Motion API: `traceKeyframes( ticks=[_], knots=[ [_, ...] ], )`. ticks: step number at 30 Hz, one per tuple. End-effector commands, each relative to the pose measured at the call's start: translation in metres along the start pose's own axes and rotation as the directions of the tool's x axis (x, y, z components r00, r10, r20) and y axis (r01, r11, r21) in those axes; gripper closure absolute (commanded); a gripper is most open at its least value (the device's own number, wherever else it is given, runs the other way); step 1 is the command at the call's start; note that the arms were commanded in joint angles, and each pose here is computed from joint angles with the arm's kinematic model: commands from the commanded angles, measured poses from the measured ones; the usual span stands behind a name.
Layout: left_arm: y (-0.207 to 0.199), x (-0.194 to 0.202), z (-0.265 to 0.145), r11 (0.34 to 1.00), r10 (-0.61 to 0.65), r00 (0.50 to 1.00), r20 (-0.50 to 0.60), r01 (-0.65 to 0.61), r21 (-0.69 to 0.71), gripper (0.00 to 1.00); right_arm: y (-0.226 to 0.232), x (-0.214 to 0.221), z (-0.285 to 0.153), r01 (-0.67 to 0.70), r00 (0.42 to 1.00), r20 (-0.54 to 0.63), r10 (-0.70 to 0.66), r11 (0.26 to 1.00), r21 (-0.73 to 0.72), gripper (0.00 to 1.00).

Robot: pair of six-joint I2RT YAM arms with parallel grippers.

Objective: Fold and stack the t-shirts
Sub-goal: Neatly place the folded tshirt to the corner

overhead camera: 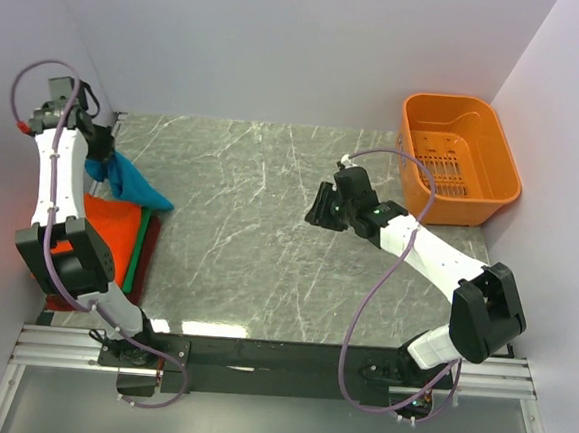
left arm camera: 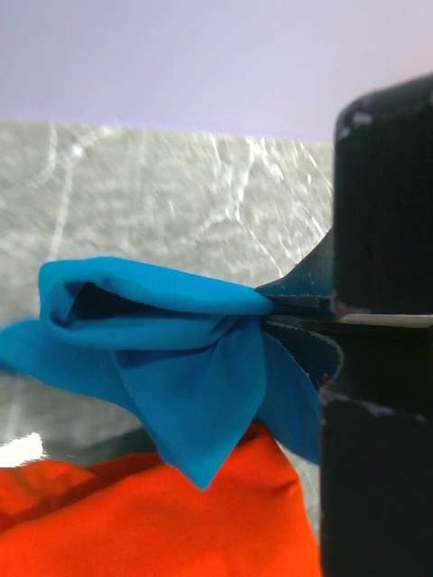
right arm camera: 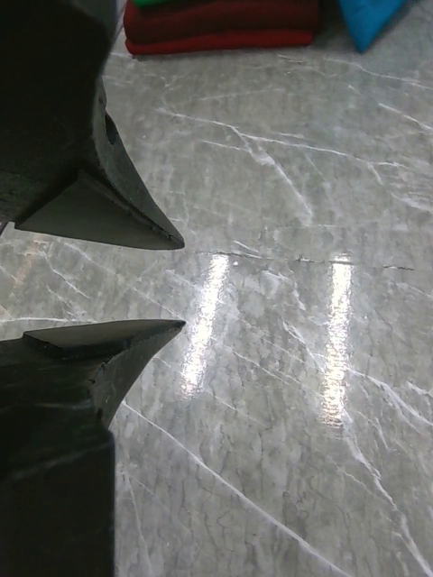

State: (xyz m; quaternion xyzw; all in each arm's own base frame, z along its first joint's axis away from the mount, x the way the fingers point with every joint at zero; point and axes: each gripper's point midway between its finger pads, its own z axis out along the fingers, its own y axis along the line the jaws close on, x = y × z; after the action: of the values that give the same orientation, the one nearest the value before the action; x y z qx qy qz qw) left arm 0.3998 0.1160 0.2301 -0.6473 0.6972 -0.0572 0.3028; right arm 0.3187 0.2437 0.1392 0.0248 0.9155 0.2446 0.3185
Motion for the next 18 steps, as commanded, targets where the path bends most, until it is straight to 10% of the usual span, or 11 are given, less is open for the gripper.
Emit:
traceKeyframes(
  ticks=[1,18],
  knots=[
    [-0.02,-0.018,-0.026,0.996,0.019,1.0,0.012,-0.02,0.083,0.99,0.015,-0.019,-0.008,0.012,0.998,0.056,-0.011,1.0,-0.02,0.56],
    [-0.044,-0.067,-0.087,0.974,0.004,0.995,0.098,-0.026,0.223,1.0,0.021,-0.022,-0.01,0.03,0.998,0.063,-0.029,0.999,-0.018,0.56]
  ],
)
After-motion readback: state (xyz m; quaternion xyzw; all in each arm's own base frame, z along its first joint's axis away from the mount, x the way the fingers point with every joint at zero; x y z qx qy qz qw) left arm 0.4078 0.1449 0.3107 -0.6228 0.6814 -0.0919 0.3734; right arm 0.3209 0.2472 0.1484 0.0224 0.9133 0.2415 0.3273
